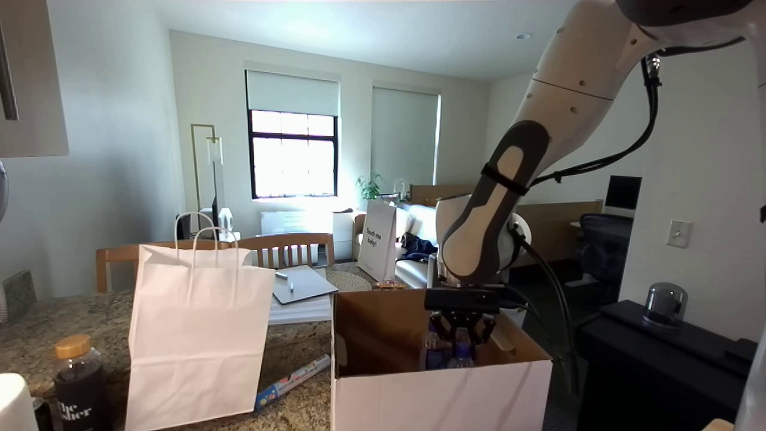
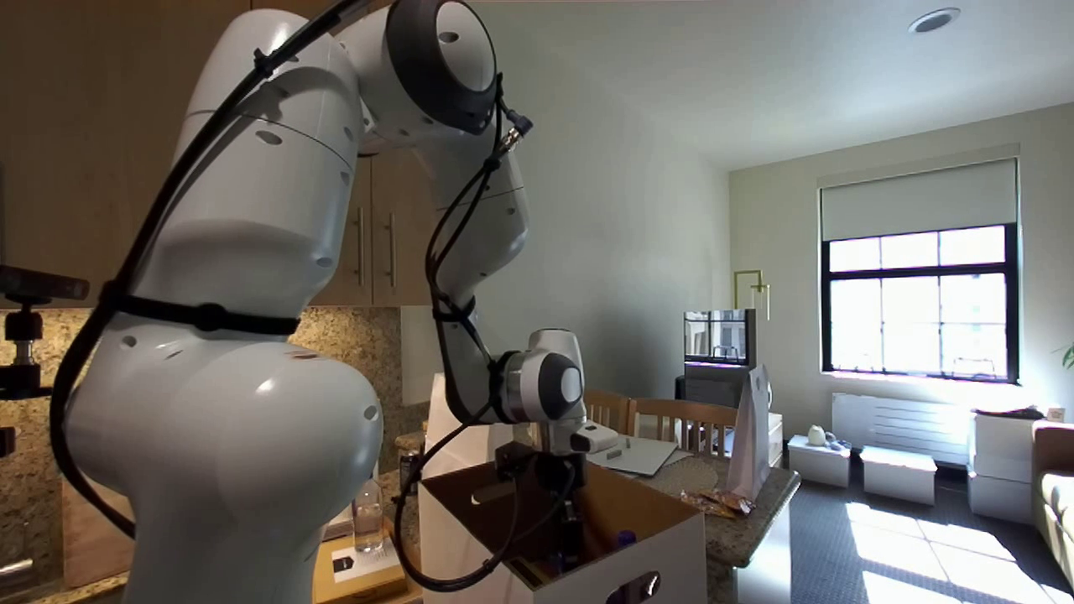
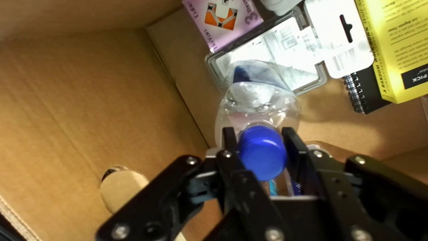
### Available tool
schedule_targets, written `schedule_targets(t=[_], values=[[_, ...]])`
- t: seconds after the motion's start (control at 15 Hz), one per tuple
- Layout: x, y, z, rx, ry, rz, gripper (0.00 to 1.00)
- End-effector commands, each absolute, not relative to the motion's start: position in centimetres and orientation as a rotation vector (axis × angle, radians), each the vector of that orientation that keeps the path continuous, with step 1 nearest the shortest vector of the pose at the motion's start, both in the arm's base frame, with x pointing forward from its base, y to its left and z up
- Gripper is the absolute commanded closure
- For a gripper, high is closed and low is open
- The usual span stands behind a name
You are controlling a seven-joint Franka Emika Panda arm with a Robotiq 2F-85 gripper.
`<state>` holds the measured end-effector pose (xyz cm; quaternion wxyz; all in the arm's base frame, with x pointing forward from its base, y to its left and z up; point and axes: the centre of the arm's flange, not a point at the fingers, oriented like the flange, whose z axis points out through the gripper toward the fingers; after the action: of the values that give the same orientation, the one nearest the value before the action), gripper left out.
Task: Remove the water bottles from the box
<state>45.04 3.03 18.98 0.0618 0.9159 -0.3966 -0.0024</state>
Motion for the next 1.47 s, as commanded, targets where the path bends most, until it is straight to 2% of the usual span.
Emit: schedule_targets(t=[0.0,0.33,0.53,0.73,0.93,1.4], values=[[44.8,3.1,19.2,2.762,-1.217,0.025,0.88],[43.3,3.7,23.5,2.81,-1.213,0.084,0.86],[41.9,3.8,28.8,2.857,-1.192,0.102,0.86],[40.3,4.1,33.9,2.942,-1.065,-0.054,0.86],[39.1,5.1,40.0,2.963,-0.965,-0.078,0.86],[39.8,9.3,53.3,2.937,-0.873,0.416,0.86]])
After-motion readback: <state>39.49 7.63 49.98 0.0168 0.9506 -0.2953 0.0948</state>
